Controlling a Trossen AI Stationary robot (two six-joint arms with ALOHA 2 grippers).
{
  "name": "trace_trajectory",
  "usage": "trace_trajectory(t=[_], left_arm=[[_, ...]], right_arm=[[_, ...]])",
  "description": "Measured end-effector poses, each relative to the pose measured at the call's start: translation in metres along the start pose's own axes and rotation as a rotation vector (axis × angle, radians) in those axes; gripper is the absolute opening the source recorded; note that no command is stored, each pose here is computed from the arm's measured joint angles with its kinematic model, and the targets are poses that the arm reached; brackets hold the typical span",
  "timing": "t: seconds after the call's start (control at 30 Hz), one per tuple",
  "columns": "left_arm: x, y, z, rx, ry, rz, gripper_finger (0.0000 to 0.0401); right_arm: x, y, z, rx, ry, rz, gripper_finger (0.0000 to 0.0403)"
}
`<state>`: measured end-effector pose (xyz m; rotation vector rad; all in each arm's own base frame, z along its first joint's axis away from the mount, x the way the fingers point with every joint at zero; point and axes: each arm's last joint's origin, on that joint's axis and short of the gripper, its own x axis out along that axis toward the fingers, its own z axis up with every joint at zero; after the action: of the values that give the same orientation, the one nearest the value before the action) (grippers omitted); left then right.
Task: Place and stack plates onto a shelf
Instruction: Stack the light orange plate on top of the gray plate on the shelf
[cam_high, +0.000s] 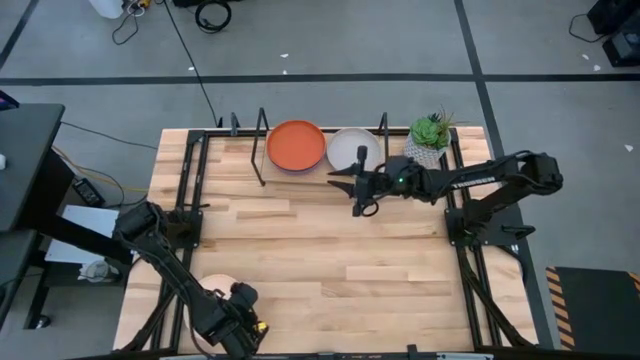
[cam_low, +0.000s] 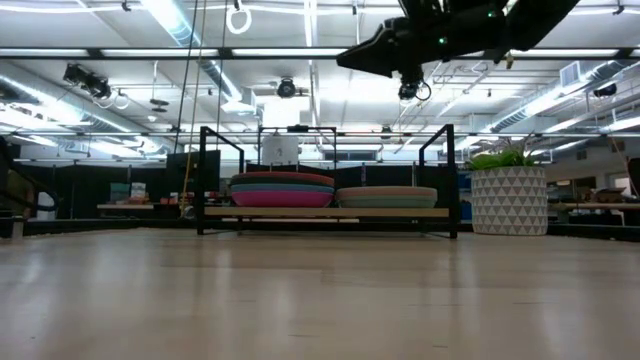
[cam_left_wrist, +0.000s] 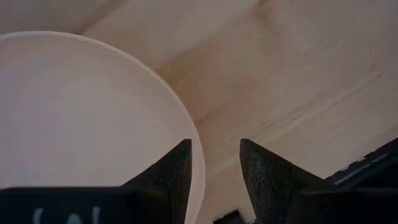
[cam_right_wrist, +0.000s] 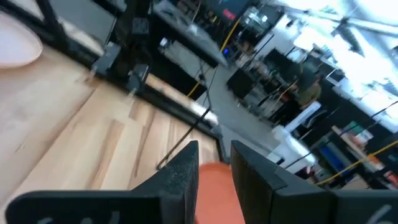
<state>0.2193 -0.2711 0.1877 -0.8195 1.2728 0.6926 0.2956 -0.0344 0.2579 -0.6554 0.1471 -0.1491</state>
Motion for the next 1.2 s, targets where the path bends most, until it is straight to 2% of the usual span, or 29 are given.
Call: trace_trajectory(t=[0.17, 0.3, 0.6, 0.73, 0.87, 1.07, 1.2], left_arm=[[0.013, 0.000, -0.004, -0.024, -0.007, 0.042, 0.0142], [0.028, 0.000, -0.009, -0.026, 0.071, 0.116, 0.0142], [0.032, 0.000, -0.009, -0.026, 0.074, 0.135, 0.0140], [0.032, 0.000, -0.008, -0.020, 0.083, 0.135, 0.0100], [0.032, -0.003, -0.005, 0.060, 0.104, 0.115, 0.0019], [0.026, -0.013, 0.015, 0.248, 0.095, 0.088, 0.0009], [0.010, -0.025, 0.031, 0.434, 0.084, 0.065, 0.0009]], right_arm=[[0.004, 0.002, -0.002, -0.024, -0.004, -0.003, 0.0100], [0.005, 0.003, -0.003, -0.025, -0.005, -0.004, 0.0100], [0.005, 0.003, -0.003, -0.021, -0.007, -0.005, 0.0100], [0.005, 0.003, -0.003, -0.019, -0.007, -0.004, 0.0100], [0.005, 0.003, -0.003, -0.014, -0.006, -0.003, 0.0100], [0.004, 0.008, -0.004, -0.017, 0.024, 0.032, 0.0100], [0.003, 0.017, -0.006, -0.007, 0.081, 0.069, 0.0100]])
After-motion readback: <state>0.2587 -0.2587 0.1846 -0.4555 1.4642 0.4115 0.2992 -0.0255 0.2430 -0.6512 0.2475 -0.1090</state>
